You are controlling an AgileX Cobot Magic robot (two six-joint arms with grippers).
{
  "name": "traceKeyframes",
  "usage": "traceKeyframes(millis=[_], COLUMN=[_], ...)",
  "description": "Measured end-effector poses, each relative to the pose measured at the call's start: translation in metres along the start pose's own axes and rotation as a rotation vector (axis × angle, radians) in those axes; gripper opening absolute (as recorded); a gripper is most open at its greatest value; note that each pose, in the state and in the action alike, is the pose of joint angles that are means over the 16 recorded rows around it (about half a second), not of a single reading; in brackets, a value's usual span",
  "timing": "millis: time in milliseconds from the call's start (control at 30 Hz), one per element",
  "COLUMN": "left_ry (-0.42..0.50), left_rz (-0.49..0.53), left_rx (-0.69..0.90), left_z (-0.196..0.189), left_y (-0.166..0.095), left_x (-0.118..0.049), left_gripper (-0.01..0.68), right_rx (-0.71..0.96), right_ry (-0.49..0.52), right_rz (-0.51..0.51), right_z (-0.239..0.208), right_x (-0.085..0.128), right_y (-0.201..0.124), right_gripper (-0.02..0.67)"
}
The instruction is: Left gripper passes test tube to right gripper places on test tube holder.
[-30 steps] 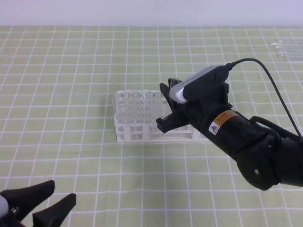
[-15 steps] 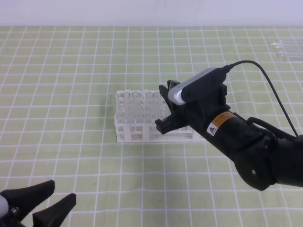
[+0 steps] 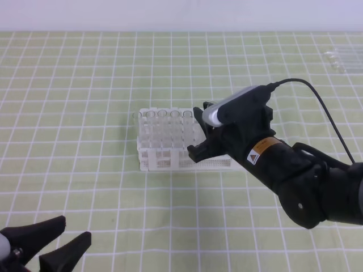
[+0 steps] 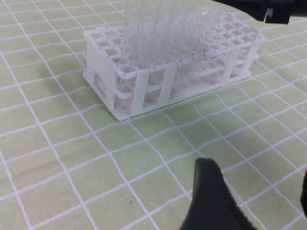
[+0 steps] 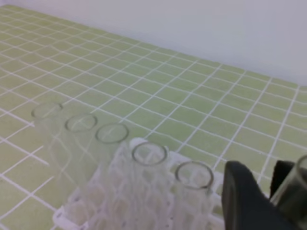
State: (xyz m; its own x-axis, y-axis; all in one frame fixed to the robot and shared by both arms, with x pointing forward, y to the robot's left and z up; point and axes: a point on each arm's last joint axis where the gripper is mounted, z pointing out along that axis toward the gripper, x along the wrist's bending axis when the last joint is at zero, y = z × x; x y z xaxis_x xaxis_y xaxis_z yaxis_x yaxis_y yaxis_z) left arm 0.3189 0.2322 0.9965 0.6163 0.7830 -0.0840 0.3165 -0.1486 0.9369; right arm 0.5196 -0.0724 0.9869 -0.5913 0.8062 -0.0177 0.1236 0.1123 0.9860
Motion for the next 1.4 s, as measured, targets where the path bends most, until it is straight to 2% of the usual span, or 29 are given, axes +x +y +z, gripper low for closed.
traceKeyframes(millis=[367,800,933,1233,1400], left_ry=[0.0,0.001,0.0,0.001,0.001], left_rz=[0.0,0.0,0.0,0.0,0.0], left_rx=[0.0,0.0,0.0,0.001,0.002], left_z=[0.0,0.0,0.0,0.0,0.0], left_y=[0.0,0.0,0.0,0.0,0.0], left_x=[0.0,0.0,0.0,0.0,0.0], left_gripper=[0.358,0.358,0.359,0.358,0.359], right_rx=[0.044,0.09,0.078,0.031,0.02], right_ry=[-0.007,0.005,0.005,-0.004,-0.003], right_rz=[0.021,0.027,0.028,0.036,0.027], right_z=[0.003,0.011,0.009,-0.013,-0.039], right_x=[0.0,0.001,0.001,-0.007,-0.011], right_y=[0.002,0.014,0.02,0.053,0.082], right_gripper=[0.14,0.295,0.323,0.324,0.253])
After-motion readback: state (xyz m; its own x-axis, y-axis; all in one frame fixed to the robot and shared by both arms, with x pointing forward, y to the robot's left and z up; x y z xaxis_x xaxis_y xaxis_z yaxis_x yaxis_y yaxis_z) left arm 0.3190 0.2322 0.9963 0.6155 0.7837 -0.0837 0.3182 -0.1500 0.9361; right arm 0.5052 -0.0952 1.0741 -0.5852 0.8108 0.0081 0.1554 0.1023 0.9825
